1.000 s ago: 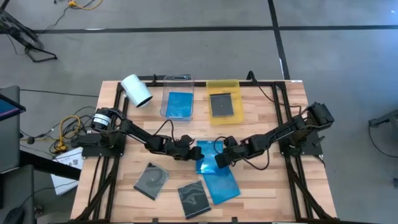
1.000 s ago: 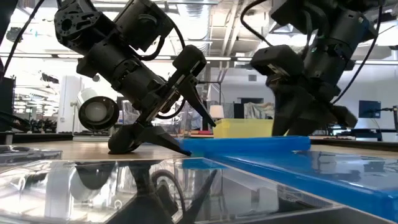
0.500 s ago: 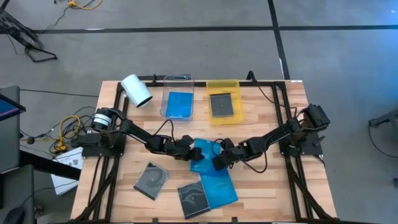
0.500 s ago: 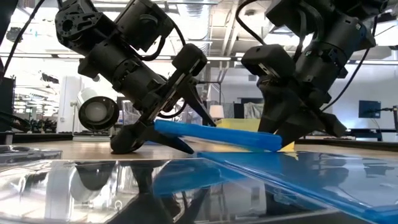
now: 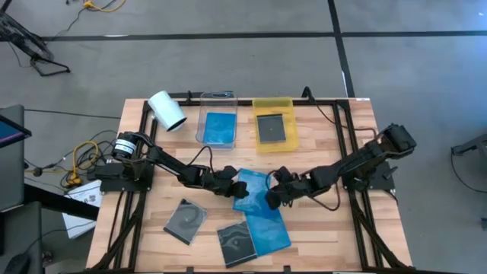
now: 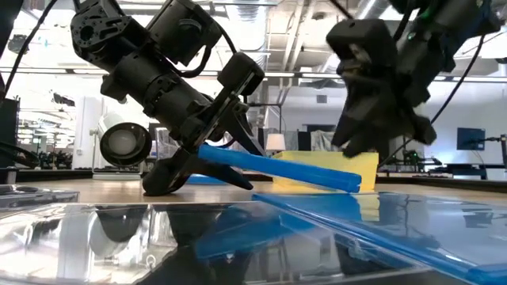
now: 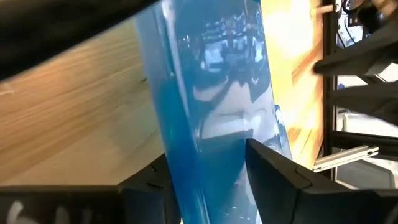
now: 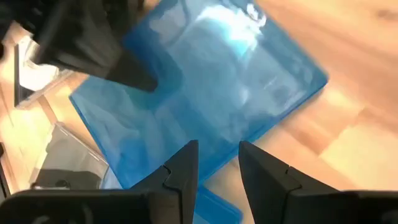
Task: Pick & place jewel cases by type
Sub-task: Put the right blue CD case into the transparent bin
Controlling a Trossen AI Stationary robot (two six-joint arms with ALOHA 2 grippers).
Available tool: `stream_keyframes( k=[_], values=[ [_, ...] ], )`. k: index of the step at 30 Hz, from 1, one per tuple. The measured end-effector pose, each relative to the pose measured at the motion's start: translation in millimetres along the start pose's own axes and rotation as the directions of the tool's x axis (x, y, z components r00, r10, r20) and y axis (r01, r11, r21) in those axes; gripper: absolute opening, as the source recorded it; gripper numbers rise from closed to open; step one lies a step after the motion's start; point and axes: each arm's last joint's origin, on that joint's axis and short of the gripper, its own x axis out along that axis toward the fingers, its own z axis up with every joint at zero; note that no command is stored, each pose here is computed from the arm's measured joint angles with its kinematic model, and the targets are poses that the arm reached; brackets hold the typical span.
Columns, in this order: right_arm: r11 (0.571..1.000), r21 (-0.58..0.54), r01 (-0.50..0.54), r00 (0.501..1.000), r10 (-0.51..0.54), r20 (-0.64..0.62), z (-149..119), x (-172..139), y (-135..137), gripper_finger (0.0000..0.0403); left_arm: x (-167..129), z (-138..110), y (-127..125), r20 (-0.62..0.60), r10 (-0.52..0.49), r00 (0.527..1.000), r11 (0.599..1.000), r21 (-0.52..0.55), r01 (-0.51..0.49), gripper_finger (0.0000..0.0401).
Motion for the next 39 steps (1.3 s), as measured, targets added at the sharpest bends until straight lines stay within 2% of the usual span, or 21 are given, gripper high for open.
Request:
stream_keyframes(
  k=[8,17,27,31,39],
  values=[
    [0.998,-0.030,0.051,0.999,-0.051,0.011,6,-28,-7,0.0108,0,0,-1,-0.020,-0.015,1.000,1.000,0.008,0.015,0.0120],
    [0.993,-0.033,0.109,0.994,-0.108,0.032,3,-47,-12,0.0108,0,0,-9,-0.046,-0.116,0.992,0.991,0.057,0.118,0.0116],
    [0.988,-0.031,0.151,0.989,-0.151,0.000,-9,-46,-14,0.0108,-3,6,-25,-0.024,-0.283,0.959,0.956,0.071,0.284,0.0116],
    [0.986,-0.033,0.164,0.986,-0.165,-0.010,-13,-44,-14,0.0108,-3,10,-24,-0.026,-0.285,0.958,0.956,0.067,0.286,0.0107],
    [0.980,-0.025,0.197,0.980,-0.197,-0.021,-16,-45,-17,0.0108,-3,14,-24,-0.020,-0.285,0.958,0.956,0.070,0.286,0.0057]
  ],
)
